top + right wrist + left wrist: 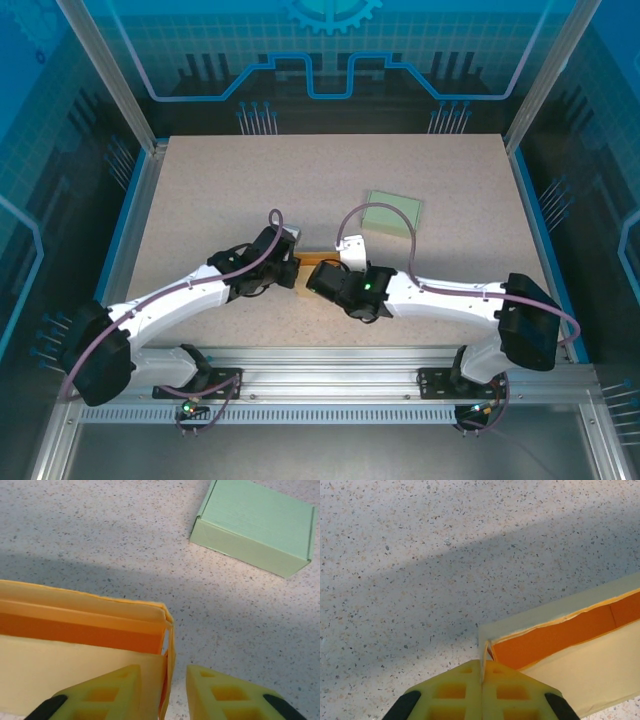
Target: Fold the paper box
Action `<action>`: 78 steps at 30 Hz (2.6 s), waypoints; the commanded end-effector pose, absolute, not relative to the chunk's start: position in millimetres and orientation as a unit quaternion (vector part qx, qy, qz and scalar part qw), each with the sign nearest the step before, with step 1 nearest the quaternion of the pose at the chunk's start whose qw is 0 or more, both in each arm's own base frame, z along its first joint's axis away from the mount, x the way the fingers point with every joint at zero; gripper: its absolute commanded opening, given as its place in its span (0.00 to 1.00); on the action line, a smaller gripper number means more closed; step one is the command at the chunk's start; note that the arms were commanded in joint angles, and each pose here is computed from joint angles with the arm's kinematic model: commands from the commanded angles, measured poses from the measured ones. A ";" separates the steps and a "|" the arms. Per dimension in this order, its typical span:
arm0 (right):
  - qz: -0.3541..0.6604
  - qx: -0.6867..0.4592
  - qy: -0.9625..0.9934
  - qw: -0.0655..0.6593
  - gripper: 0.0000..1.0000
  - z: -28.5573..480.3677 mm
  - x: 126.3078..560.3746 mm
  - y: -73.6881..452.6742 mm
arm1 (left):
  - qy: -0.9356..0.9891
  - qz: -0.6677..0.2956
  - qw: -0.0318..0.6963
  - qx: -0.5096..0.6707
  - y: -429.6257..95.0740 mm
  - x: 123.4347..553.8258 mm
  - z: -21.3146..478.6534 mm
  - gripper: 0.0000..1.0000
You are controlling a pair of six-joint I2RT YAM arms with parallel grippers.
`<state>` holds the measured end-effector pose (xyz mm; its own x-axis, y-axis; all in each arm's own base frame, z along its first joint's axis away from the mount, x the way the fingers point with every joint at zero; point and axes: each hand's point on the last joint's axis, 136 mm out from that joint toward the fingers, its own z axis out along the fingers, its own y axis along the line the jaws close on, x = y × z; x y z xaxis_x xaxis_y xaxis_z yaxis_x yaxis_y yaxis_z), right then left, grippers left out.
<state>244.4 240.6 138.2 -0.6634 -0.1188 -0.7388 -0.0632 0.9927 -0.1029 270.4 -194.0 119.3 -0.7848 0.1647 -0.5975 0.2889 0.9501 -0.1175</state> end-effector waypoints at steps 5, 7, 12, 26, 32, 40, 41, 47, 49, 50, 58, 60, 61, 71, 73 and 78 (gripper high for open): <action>0.008 -0.046 0.921 0.387 0.35 129.6 247.9 237.6 | 0.935 -0.116 0.308 0.135 -201.5 272.7 129.7 0.07; 0.010 -0.046 0.923 0.382 0.37 126.4 249.3 237.2 | 0.935 -0.117 0.304 0.137 -202.4 272.0 129.1 0.07; 0.010 -0.044 0.927 0.373 0.37 116.6 251.3 235.0 | 0.937 -0.125 0.294 0.139 -205.2 268.9 131.2 0.07; -0.004 -0.040 0.935 0.352 0.37 89.9 249.6 232.3 | 0.943 -0.185 0.245 0.125 -221.8 252.2 141.2 0.09; -0.005 -0.039 0.935 0.353 0.37 91.0 249.6 231.1 | 0.946 -0.192 0.235 0.117 -222.6 248.7 132.3 0.09; -0.008 -0.037 0.935 0.353 0.37 90.6 249.3 230.0 | 0.949 -0.195 0.220 0.113 -222.8 244.1 123.5 0.09; -0.008 -0.038 0.935 0.353 0.37 90.5 249.2 230.1 | 0.950 -0.192 0.217 0.112 -221.3 243.0 121.1 0.09; -0.010 -0.039 0.934 0.355 0.36 91.7 249.3 229.2 | 0.952 -0.194 0.210 0.106 -219.5 239.0 109.5 0.12; -0.010 -0.038 0.934 0.355 0.36 91.8 249.0 229.4 | 0.951 -0.195 0.215 0.106 -219.7 239.8 111.7 0.16; -0.011 -0.038 0.934 0.355 0.36 91.6 249.2 228.8 | 0.950 -0.196 0.220 0.105 -219.0 241.0 113.8 0.19; -0.012 -0.038 0.934 0.356 0.36 91.7 248.5 228.7 | 0.933 -0.177 0.293 0.113 -207.3 253.4 153.0 0.44; -0.013 -0.039 0.934 0.355 0.36 91.6 248.4 228.5 | 0.931 -0.162 0.304 0.116 -201.5 255.1 159.5 0.47; -0.013 -0.039 0.934 0.355 0.36 91.6 248.3 228.5 | 0.931 -0.153 0.309 0.119 -198.1 255.6 161.8 0.47; -0.012 -0.040 0.934 0.355 0.35 91.3 248.7 230.4 | 0.918 -0.098 0.320 0.211 -192.3 259.1 168.0 0.43; -0.013 -0.040 0.934 0.354 0.35 91.1 248.6 230.4 | 0.920 -0.090 0.311 0.222 -193.3 259.9 163.9 0.42; -0.013 -0.041 0.934 0.354 0.35 91.6 248.6 230.3 | 0.922 -0.078 0.298 0.235 -196.2 264.2 155.7 0.41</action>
<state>259.2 235.2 114.5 -0.6946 -0.0475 -0.7178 -0.0534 0.9985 -0.0145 262.1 -196.8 153.6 -0.7309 0.3322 -0.5962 0.4499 0.8914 -0.0549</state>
